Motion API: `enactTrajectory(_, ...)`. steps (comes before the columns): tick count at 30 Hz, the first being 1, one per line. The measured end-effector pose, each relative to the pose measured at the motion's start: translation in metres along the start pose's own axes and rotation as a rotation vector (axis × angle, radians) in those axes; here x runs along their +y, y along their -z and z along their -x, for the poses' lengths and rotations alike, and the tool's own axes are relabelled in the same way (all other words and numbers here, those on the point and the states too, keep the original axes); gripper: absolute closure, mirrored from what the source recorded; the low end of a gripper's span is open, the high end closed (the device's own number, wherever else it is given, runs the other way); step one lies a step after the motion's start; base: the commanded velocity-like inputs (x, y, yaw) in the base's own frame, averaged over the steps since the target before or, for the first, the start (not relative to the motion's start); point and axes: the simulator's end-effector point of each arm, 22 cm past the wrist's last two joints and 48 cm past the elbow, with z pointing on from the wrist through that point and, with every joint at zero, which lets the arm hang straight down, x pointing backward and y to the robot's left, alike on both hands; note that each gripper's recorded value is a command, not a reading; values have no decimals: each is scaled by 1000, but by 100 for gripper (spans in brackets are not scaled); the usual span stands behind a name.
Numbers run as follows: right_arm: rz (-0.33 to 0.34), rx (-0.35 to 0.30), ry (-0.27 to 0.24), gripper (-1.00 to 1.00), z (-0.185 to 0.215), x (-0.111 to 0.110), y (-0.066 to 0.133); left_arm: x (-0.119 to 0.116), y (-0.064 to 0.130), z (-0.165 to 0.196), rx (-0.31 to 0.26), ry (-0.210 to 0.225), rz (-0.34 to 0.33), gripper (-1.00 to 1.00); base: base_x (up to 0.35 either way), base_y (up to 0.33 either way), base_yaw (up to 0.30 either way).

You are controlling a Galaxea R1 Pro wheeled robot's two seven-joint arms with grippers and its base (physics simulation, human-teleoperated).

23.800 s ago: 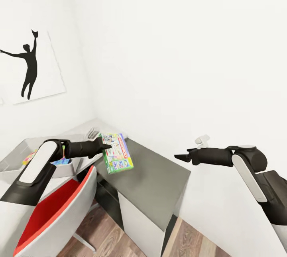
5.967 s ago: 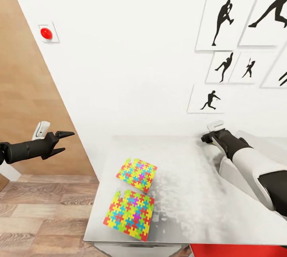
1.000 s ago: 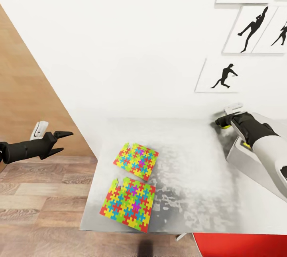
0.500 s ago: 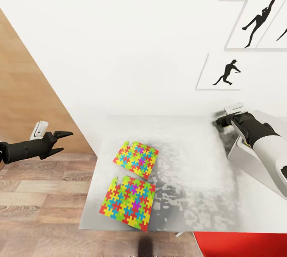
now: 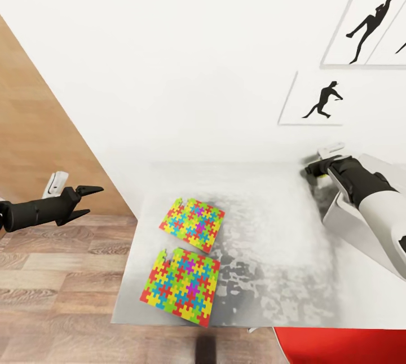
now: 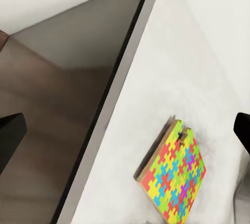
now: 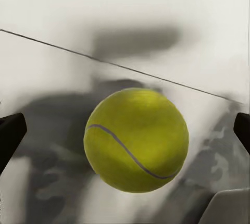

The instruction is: Put all the toys in the child's room - the three board games (two on the bed and one on the table), the two jigsaw puzzles on the table, and the tennis ball on the table - inside the toy box on the table in the child's room.

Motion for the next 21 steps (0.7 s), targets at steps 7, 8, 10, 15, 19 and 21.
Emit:
enactTrajectory(7,-5,-14,0,-100,6,-3,2,1,0,0,1,0,1,-100,0,0,0)
enactTrajectory(8,-7,-14,0,-100,6,-5,2,1,0,0,1,0,1,-100,0,0,0)
enactTrajectory(10,-11,-13,-1,-100,4,-8,1,1,-1,-1,2,1,2,-100,0,0,0)
enactTrajectory(15,-13,-7,1,-100,1,-8,-2,5,-3,-1,5,3,8,-100,0,0,0)
enactTrajectory(19,-12,0,2,-100,-3,-7,-5,8,-4,0,7,2,16,-100,0,0,0)
enactTrajectory(21,-12,2,2,-100,-4,-7,-6,10,-4,0,8,2,20,-100,0,0,0)
